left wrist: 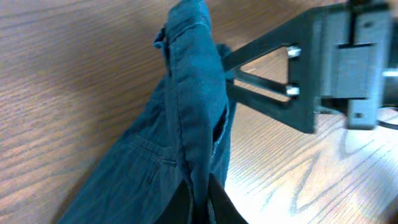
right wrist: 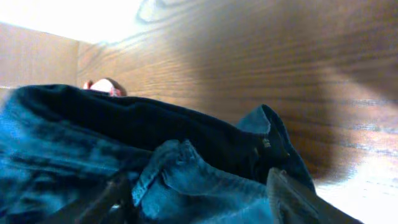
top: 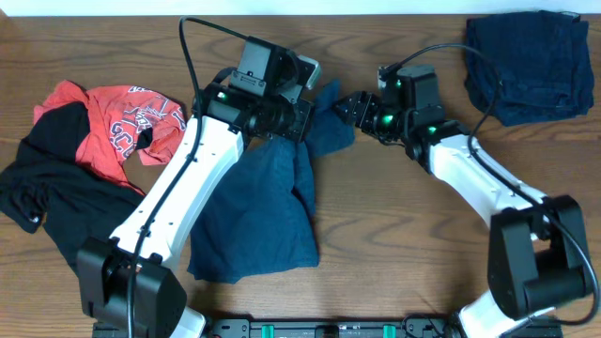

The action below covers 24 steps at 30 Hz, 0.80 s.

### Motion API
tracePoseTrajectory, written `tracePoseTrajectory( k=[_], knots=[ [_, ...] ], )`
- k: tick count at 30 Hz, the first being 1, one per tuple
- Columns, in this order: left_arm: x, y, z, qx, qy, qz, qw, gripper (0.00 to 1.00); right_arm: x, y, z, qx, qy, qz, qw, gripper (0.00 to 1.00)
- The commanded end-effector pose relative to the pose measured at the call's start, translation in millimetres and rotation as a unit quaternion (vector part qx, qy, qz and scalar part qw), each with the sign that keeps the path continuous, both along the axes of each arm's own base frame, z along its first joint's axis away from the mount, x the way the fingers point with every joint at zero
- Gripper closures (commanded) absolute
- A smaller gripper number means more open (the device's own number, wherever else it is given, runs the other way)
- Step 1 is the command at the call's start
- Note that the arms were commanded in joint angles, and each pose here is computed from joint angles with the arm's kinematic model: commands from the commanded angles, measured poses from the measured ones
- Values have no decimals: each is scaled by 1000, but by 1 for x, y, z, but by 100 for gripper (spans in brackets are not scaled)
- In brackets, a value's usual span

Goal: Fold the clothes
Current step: 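Grasp the hanging shorts leg with the right gripper near the left gripper, then swing the shorts with both grippers and drop them flat mid-table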

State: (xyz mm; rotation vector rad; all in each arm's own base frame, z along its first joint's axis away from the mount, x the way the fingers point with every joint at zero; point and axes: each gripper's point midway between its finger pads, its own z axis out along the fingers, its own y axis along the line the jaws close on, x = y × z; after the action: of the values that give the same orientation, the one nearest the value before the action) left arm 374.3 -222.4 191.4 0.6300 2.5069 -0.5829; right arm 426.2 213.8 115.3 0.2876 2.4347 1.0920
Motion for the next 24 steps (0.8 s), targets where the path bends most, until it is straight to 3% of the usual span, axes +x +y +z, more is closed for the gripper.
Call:
tracePoseTrajectory(
  k=[1,2,4,5,11,13,17,20,24],
  knots=[
    [1,-2,2,7,-12,-2,1000,94,1,4,-6,2,12,-2,1000,45],
    [1,-2,2,8,-13,-2,1000,94,-1,4,-8,1,16,-2,1000,55],
    [3,-1,2,12,-17,0,1000,94,-3,3,-10,-3,23,-1,1000,91],
    [3,-1,2,12,-18,1,1000,94,-4,2,-11,-5,26,0,1000,99],
    [9,-4,7,5,-32,1,999,91,-23,-14,-32,-57,49,33,997,99],
    [9,-4,7,5,-34,1,999,77,-33,-27,-43,-78,77,33,993,99],
    [10,-5,8,3,-37,1,999,33,-49,-58,-62,-124,128,20,984,99],
    [15,-7,15,-4,-51,1,999,24,-54,-71,-68,-140,140,20,980,99],
    [19,-11,26,-9,-73,-12,997,20,-57,-81,-70,-151,144,25,978,99]
  ],
)
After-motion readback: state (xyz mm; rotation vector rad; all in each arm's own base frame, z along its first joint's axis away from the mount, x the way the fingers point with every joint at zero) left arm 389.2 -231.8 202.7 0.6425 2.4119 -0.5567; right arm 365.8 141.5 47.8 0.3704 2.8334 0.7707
